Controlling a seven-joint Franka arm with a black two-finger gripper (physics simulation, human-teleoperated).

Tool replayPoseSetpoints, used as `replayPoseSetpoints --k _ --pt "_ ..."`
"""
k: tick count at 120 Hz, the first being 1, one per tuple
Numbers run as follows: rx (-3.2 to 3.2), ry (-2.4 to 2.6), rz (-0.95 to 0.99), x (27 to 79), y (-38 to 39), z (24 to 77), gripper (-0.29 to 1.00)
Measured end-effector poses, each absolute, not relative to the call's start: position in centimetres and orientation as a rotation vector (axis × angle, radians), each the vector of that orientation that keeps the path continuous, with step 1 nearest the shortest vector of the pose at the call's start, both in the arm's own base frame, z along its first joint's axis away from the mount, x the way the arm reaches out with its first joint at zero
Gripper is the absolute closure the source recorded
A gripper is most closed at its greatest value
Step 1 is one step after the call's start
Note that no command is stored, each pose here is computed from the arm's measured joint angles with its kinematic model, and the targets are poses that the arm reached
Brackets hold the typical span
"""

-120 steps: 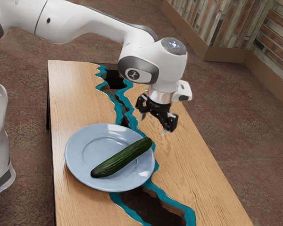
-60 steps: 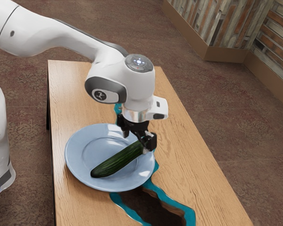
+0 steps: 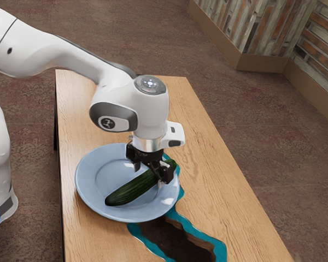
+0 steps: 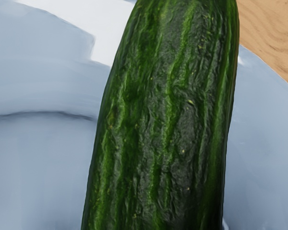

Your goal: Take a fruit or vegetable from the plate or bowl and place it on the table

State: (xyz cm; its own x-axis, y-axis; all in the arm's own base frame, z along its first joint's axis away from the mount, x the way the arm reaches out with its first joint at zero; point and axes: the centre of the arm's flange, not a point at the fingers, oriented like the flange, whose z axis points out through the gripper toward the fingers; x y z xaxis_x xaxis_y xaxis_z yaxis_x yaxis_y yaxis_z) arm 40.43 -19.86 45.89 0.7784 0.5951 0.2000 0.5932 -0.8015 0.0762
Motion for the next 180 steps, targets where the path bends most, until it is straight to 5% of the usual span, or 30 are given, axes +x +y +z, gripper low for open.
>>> replayPoseSetpoints --k 70,129,156,180 --pt "2.934 1.063 0.237 41.9 -18.4 42.7 0.03" --pt "2.925 1.114 0.378 40.1 -19.9 44.4 0.47" --pt "2.94 1.019 0.565 40.5 -21.8 48.0 0.49" --pt "2.982 0.812 0.732 47.5 -23.6 52.3 0.51"
